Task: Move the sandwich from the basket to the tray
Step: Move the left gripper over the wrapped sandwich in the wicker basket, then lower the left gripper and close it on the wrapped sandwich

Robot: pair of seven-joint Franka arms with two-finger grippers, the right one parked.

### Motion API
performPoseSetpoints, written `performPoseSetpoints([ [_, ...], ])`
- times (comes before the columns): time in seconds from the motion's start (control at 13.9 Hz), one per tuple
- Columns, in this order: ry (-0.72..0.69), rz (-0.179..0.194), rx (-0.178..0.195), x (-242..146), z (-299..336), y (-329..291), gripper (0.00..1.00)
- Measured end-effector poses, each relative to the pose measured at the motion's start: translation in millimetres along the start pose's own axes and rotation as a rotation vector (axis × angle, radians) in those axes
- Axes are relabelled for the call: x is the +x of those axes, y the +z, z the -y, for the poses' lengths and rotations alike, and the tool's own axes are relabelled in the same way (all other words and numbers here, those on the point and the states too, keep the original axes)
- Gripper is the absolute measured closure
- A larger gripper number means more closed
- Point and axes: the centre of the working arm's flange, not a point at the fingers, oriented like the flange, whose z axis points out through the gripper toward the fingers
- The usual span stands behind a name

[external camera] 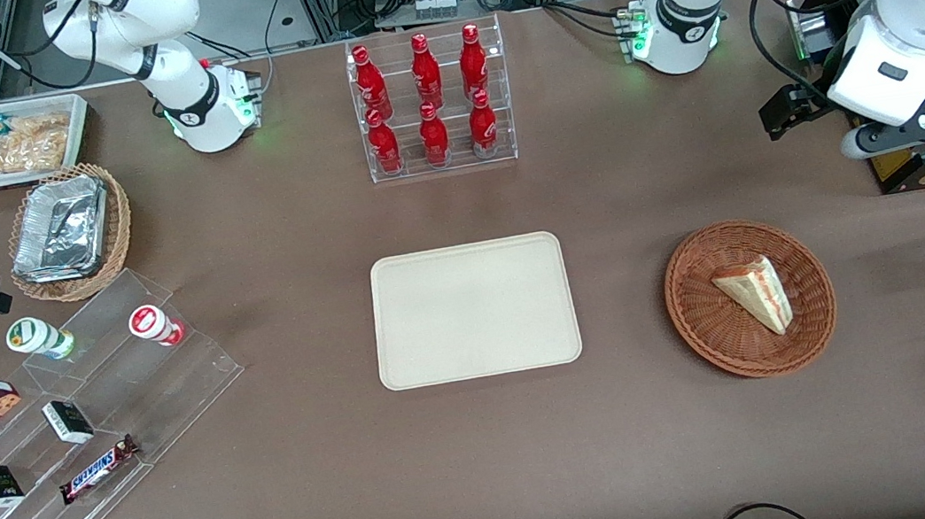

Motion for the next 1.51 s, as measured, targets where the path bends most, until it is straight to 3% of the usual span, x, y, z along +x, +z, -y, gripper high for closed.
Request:
performPoseSetpoints([
  [0.36,-0.002,0.007,0.001,2.6,1.0,3.2,0.00],
  [0.43,-0.006,0.015,0.014,6.6,3.2,8.6,0.00],
  [0.5,-0.011,0.028,0.050,14.1,6.8,19.1,0.00],
  [0.65,-0.014,0.082,0.116,39.5,10.2,58.6,0.00],
  [0.72,-0.013,0.106,0.121,55.3,9.8,83.0,0.00],
  [0.86,-0.023,0.119,0.112,86.3,12.2,135.3,0.00],
  [1.23,-0.268,0.071,0.093,104.5,21.4,210.0,0.00],
  [1.51,-0.409,0.003,0.052,117.7,21.9,252.0,0.00],
])
